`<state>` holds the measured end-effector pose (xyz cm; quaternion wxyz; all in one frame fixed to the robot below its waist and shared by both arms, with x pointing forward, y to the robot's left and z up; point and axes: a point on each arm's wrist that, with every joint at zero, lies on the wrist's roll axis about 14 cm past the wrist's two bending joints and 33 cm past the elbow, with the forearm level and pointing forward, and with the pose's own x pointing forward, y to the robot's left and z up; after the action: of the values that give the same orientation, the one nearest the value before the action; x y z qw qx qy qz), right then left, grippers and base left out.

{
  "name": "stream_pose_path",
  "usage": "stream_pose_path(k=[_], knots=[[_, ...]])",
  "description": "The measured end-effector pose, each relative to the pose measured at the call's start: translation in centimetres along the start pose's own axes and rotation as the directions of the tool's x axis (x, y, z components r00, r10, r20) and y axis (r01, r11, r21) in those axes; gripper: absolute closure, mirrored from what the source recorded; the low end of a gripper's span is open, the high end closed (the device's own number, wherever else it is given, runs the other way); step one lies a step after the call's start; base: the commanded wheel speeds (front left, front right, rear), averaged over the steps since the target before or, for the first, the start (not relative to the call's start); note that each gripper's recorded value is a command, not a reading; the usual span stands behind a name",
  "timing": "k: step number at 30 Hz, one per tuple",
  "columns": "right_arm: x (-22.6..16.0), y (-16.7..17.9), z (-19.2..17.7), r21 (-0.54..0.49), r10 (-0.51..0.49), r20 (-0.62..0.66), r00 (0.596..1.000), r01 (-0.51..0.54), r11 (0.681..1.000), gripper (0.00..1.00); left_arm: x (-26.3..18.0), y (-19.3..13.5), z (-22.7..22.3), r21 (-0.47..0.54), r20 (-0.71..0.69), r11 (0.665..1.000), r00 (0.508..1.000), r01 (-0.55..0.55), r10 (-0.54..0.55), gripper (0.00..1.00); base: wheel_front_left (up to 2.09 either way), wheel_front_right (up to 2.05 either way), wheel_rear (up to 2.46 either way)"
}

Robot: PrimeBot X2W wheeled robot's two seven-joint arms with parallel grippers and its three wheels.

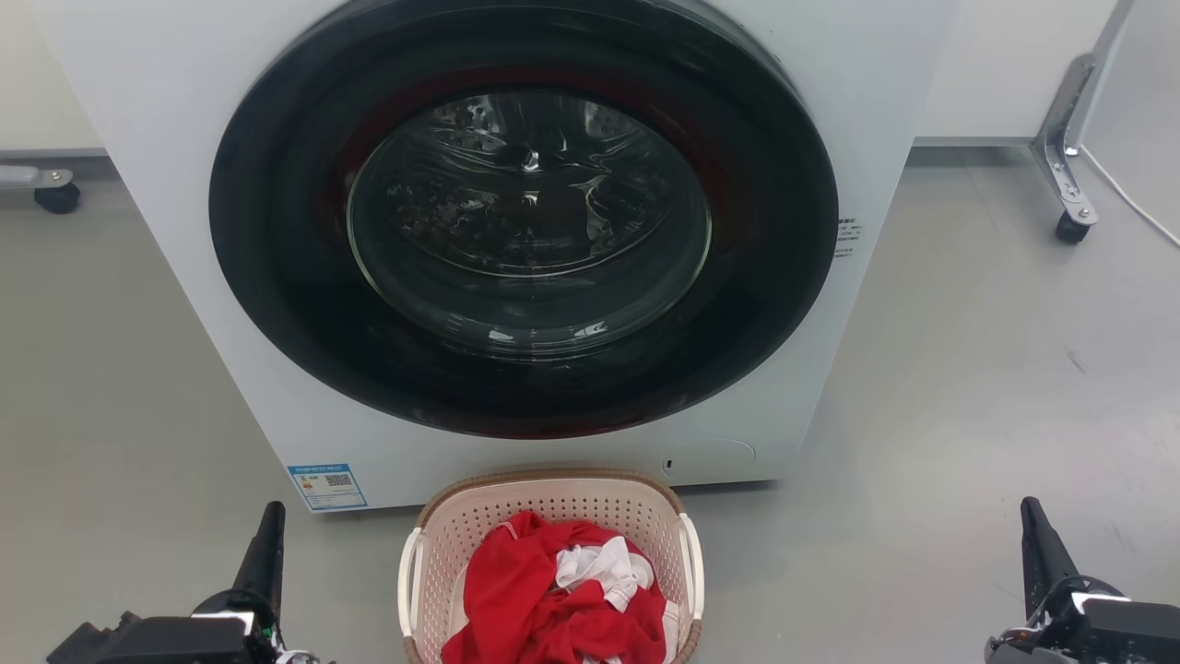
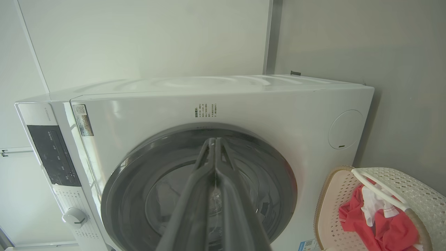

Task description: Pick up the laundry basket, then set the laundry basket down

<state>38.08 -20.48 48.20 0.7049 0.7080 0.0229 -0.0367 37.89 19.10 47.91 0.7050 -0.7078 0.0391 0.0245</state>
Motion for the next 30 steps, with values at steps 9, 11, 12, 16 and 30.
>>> stream_pose_path(k=[9,11,12,16,30], knots=[[0.00,-0.01,0.00,0.000,0.000,0.000,1.000,0.000,1.000,1.00,0.00,0.01,-0.01,0.000,0.000,1.000,1.000,0.000,0.000,1.00,0.00,0.00,0.00],[0.00,-0.01,0.00,0.000,0.000,0.000,1.000,0.000,1.000,1.00,0.00,0.01,-0.01,0.000,0.000,1.000,1.000,0.000,0.000,1.00,0.00,0.00,0.00],[0.00,-0.01,0.00,0.000,0.000,0.000,1.000,0.000,1.000,1.00,0.00,0.00,-0.01,0.000,0.000,1.000,1.000,0.000,0.000,1.00,0.00,0.00,0.00],[0.00,-0.01,0.00,0.000,0.000,0.000,1.000,0.000,1.000,1.00,0.00,0.00,-0.01,0.000,0.000,1.000,1.000,0.000,0.000,1.00,0.00,0.00,0.00],[0.00,0.01,0.00,0.000,0.001,0.000,1.000,-0.001,1.000,1.00,0.00,0.00,-0.01,0.000,0.000,1.000,1.000,0.000,0.000,1.00,0.00,0.00,0.00]])
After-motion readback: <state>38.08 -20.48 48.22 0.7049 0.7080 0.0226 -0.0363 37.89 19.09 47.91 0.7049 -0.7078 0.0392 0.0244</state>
